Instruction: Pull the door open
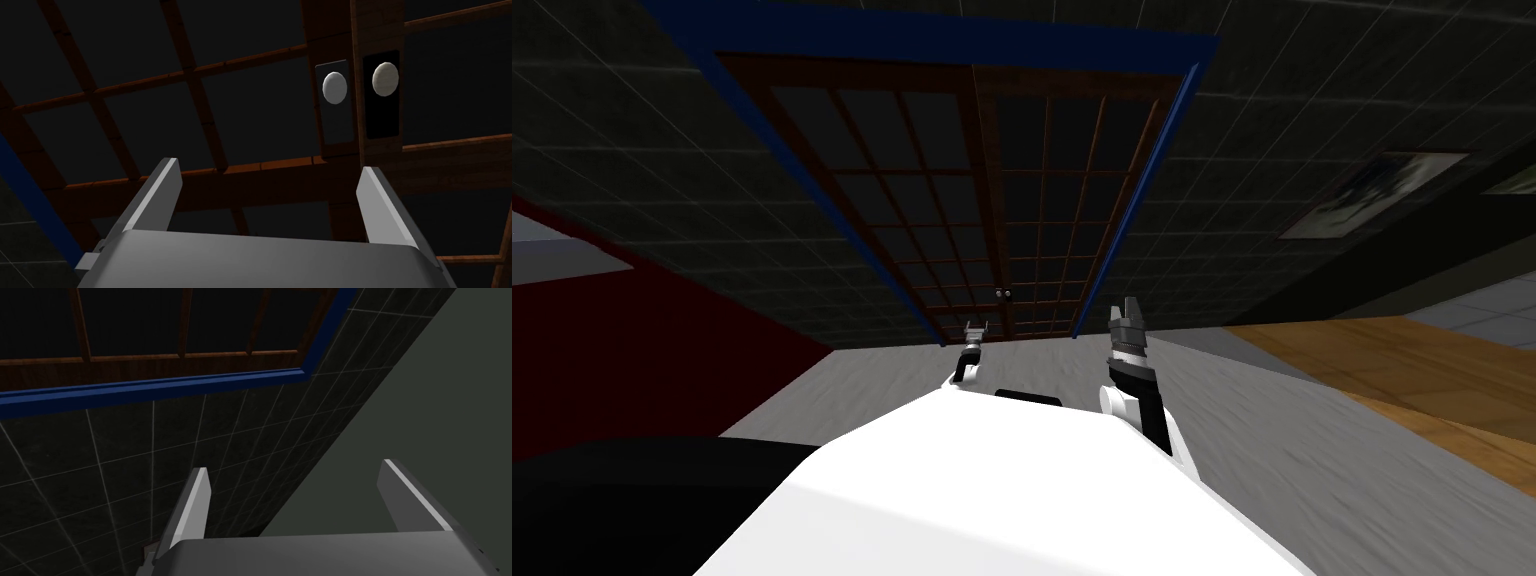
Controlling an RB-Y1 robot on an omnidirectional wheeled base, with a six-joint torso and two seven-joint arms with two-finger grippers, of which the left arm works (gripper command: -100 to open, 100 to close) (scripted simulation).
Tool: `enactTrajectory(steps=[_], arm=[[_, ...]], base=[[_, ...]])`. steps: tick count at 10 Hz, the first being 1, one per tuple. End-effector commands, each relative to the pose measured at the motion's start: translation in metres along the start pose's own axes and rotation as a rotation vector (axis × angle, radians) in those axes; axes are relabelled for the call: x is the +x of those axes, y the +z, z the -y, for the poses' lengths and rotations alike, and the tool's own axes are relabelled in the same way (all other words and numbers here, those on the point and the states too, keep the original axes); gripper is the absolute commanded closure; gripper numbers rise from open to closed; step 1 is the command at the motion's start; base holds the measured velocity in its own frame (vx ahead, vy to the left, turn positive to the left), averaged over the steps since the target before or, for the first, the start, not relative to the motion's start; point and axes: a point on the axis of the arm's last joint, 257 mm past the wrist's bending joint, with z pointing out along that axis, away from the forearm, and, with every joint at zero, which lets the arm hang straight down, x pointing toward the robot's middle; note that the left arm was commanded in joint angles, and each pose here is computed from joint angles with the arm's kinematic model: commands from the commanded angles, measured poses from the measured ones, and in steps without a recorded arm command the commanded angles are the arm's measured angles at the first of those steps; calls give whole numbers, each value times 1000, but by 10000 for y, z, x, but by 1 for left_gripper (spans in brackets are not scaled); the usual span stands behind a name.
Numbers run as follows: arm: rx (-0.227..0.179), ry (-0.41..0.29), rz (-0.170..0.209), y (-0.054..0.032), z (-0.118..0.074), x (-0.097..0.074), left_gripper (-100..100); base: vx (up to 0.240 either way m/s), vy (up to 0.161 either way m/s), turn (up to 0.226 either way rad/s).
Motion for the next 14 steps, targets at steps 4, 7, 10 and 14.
enactTrajectory(steps=[4,7,10,14], arm=[[10,-68,43,-9,33,-214,-100],[20,-113,70,-26,61,-352,-100],[32,-151,97,-51,95,-481,-100],[49,-200,126,-74,147,-620,-100]], base=[[89,-1,-78],[92,7,-96],[113,13,-82],[107,15,-79]])
